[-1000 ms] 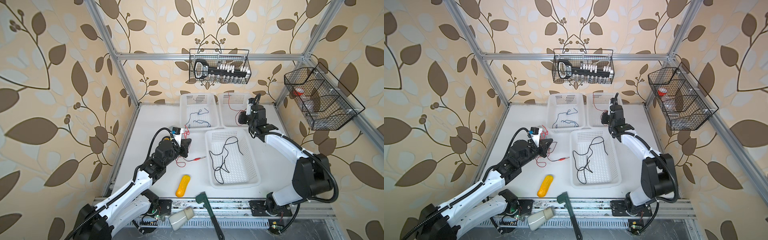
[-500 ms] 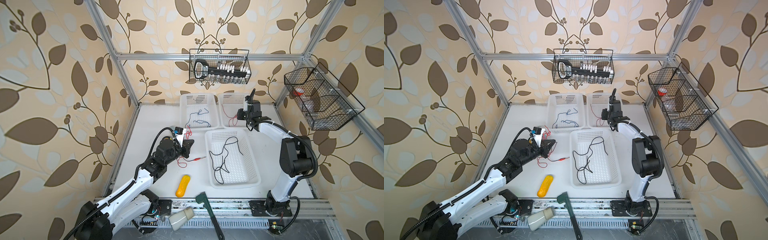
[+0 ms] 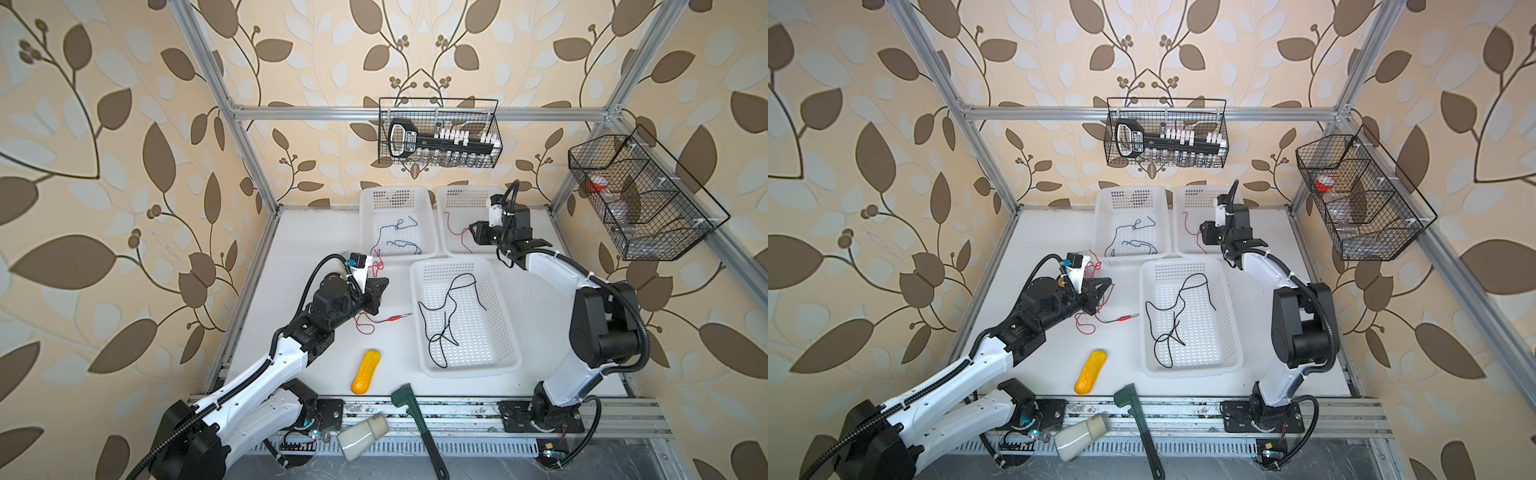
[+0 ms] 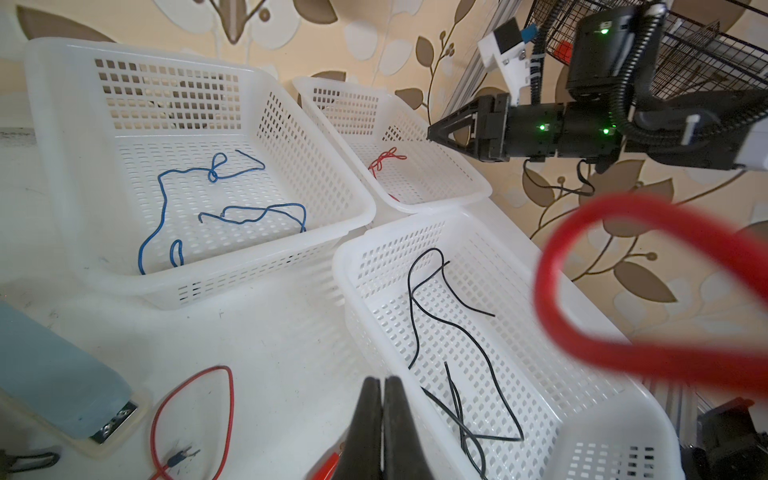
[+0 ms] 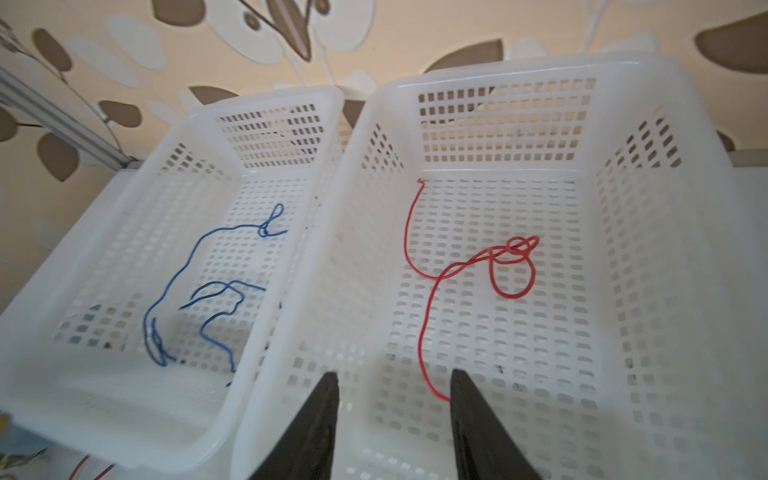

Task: Untangle the cables
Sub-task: 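Carry the red wire with the right gripper into the empty far basket and release, then grasp a red wire with the right gripper while the left gripper moves beside it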

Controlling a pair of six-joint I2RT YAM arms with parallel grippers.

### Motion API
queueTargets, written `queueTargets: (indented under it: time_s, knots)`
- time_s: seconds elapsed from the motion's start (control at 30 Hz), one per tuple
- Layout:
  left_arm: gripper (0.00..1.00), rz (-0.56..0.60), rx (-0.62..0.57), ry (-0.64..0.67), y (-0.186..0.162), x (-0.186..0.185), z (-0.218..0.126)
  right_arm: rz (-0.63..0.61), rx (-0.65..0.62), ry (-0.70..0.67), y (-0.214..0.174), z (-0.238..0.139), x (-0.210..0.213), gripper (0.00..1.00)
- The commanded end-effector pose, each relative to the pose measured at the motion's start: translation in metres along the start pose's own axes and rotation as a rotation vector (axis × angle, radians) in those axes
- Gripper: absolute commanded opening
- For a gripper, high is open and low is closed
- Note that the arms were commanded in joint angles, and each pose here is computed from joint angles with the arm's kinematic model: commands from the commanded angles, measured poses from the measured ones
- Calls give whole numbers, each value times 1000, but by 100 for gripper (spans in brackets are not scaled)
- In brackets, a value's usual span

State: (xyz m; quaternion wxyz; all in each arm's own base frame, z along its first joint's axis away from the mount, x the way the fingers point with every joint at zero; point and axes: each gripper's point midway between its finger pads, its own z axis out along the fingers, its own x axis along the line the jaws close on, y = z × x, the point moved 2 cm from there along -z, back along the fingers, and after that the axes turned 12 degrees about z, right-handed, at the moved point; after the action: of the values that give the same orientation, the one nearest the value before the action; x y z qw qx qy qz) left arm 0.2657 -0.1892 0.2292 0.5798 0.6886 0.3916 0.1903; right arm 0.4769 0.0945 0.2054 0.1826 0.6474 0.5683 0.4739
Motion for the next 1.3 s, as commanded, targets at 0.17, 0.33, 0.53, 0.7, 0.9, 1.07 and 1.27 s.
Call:
queueTargets:
  time_s: [0.17, 0.33, 0.53, 0.7, 0.9, 1.07, 1.27]
  knots:
    - [0, 2, -151, -61, 55, -13, -1, -36, -16, 279, -19, -48, 72, 47]
    - [0, 5, -231, -71, 79, -13, 0, -57, -11, 418, -38, -82, 119, 49]
    - [0, -3, -272, -117, 98, -19, 7, -84, 29, 593, -70, -120, 170, 55]
    - [0, -22, -310, -125, 107, -19, 10, -120, 89, 678, -96, -134, 206, 57]
    - [0, -41, -352, -164, 118, -25, 8, -107, 112, 744, -111, -134, 235, 58]
    - [0, -57, -373, -186, 124, -28, 4, -86, 124, 760, -115, -124, 249, 58]
    - [0, -68, -381, -194, 123, -29, 2, -47, 146, 824, -116, -118, 263, 56]
